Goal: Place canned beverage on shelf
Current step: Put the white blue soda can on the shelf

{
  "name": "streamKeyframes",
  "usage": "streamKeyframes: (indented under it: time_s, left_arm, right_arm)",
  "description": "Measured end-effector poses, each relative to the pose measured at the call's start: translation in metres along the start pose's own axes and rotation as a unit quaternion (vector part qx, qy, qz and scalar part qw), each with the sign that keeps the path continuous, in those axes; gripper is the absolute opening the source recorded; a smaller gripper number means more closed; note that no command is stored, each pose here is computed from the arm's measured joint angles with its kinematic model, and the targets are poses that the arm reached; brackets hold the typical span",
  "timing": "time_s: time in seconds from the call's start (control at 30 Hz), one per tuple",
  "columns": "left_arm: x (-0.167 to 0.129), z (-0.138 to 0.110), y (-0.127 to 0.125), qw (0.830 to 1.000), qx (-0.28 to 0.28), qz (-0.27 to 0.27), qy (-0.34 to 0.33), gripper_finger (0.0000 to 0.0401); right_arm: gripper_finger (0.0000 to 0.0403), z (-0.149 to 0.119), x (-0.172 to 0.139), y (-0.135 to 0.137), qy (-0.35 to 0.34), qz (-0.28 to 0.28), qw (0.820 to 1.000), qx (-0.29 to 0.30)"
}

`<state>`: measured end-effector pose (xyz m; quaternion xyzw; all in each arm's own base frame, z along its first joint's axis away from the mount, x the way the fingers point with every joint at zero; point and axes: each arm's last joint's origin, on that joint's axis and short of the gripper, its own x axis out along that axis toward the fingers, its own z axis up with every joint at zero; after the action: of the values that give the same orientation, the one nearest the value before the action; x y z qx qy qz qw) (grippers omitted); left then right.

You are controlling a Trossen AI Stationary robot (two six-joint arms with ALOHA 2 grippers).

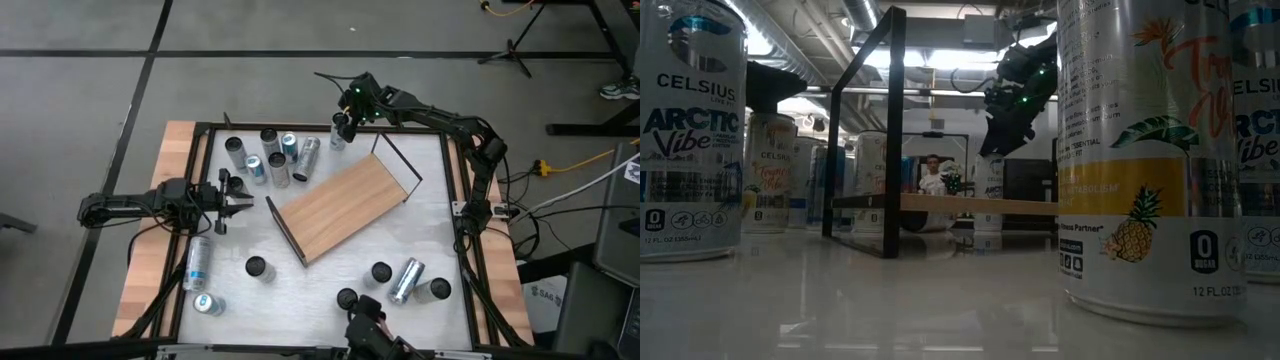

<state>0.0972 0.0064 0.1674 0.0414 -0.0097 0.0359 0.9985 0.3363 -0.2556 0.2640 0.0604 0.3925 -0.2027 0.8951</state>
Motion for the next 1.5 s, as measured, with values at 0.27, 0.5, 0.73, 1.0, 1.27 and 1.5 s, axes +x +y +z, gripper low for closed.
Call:
streamKeyframes:
  time_s: [0.27, 0.5, 0.73, 1.0, 1.27, 1.5]
  left_arm:
    - [0.000, 0.000, 0.000, 1.000, 0.000, 0.000, 0.000, 0.0092]
    - [0.000, 0.000, 0.000, 1.000, 0.000, 0.000, 0.000, 0.0092]
    - [0.000, 0.000, 0.000, 1.000, 0.000, 0.000, 0.000, 0.0092]
    - [0.000, 0.000, 0.000, 1.000, 0.000, 0.000, 0.000, 0.0092]
    - [0.000, 0.000, 0.000, 1.000, 0.000, 0.000, 0.000, 0.0092]
    - [0.000, 0.000, 0.000, 1.000, 0.000, 0.000, 0.000, 0.0092]
  right_arm:
    - [0.0358, -0.004, 0.021, 0.016, 0.010, 0.011, 1.000, -0.016]
    - [0.0315, -0.004, 0.023, 0.016, 0.009, -0.002, 1.000, -0.016]
    - [0.0237, -0.004, 0.023, 0.016, 0.010, -0.007, 1.000, -0.012]
    - [0.0247, -0.001, 0.006, 0.016, 0.011, -0.019, 0.999, 0.023]
    - [0.0243, 0.009, -0.055, 0.020, -0.007, -0.031, 0.998, 0.051]
    - [0.0246, 0.007, -0.108, 0.033, -0.001, -0.024, 0.997, 0.073]
